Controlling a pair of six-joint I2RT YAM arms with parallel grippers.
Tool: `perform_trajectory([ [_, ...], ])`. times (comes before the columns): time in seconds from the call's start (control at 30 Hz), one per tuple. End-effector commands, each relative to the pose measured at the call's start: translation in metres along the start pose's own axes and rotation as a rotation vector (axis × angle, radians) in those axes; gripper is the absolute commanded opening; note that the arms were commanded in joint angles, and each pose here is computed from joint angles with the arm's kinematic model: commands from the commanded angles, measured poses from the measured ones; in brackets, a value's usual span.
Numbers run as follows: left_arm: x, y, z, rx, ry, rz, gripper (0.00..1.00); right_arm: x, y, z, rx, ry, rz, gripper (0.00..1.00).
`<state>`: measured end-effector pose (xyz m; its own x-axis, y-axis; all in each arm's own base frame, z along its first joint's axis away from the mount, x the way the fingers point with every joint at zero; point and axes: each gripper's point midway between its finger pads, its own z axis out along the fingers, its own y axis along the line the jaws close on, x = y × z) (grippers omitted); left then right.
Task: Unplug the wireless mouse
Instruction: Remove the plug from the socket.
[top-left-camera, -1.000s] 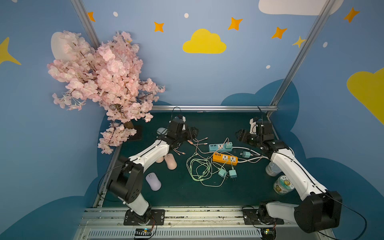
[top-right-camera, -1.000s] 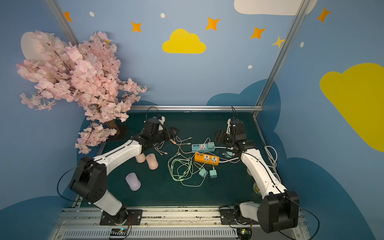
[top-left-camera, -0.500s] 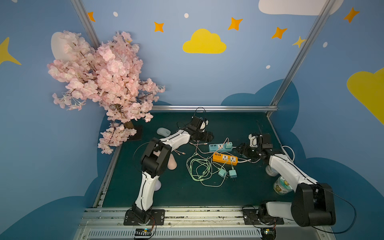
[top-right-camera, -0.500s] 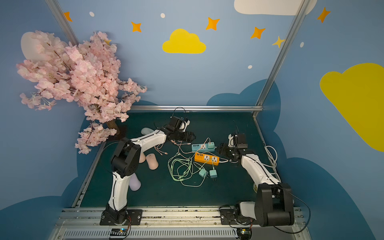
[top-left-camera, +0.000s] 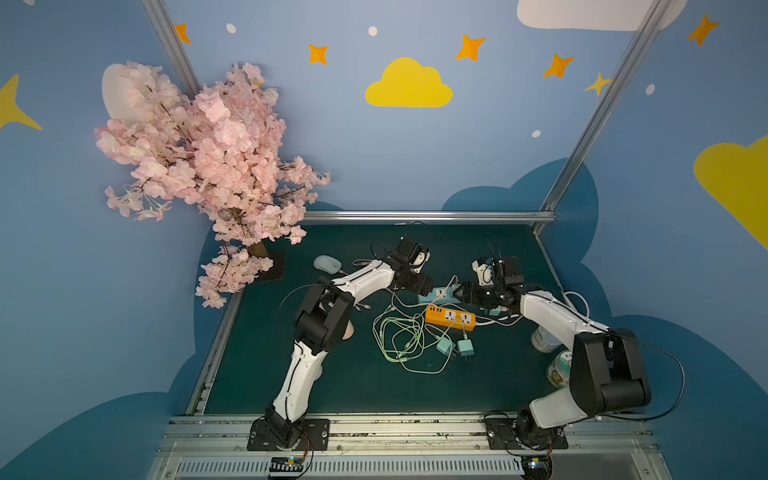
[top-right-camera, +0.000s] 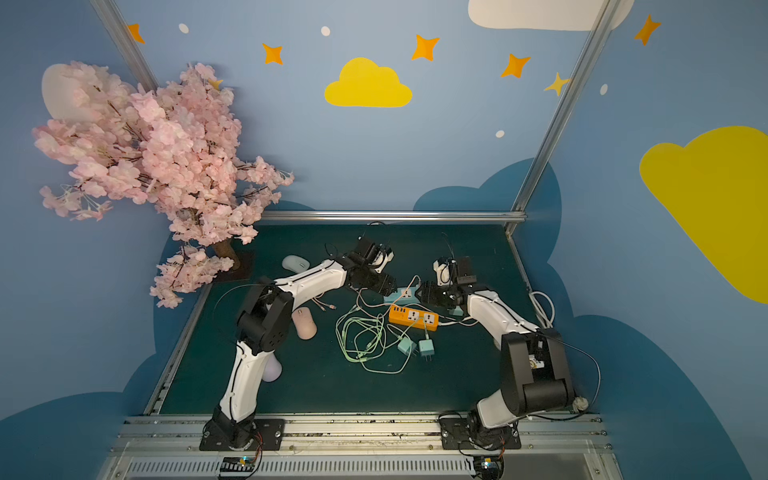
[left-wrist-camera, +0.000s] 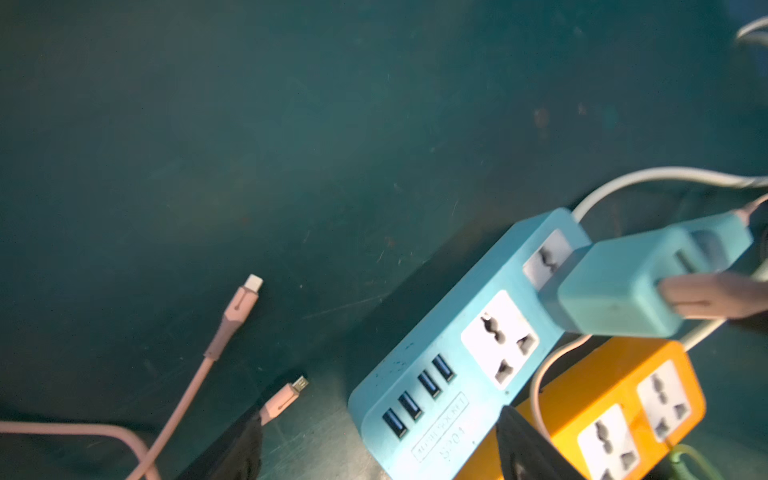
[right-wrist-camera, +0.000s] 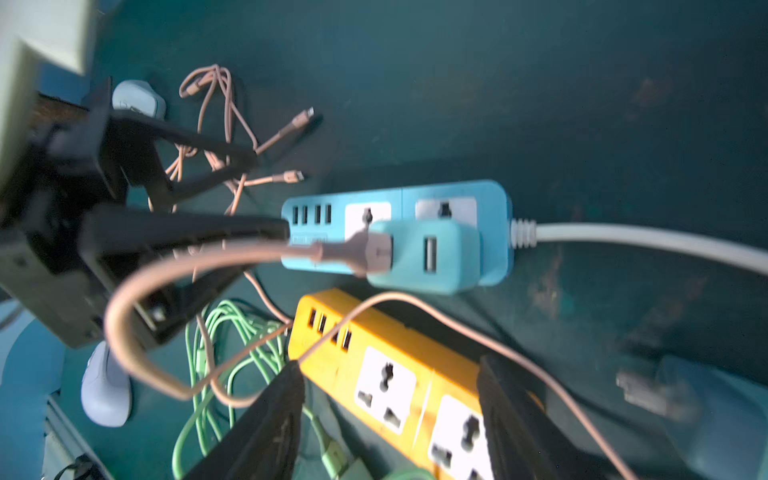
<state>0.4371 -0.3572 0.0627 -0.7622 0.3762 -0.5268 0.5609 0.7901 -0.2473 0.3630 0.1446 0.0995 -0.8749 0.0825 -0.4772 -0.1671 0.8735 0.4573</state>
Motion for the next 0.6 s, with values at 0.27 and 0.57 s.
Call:
perform_trajectory([
  [0.27, 0.025, 0.013, 0.017, -0.116, 0.122, 0.117, 0.87, -0.024, -0.004, 0.031, 0.034, -0.057, -0.115, 0.62],
  [0.57, 0.039, 0.019, 0.025, -0.191, 0.165, 0.179, 0.87, -0.031, -0.013, 0.044, 0.190, -0.058, -0.194, 0.62],
])
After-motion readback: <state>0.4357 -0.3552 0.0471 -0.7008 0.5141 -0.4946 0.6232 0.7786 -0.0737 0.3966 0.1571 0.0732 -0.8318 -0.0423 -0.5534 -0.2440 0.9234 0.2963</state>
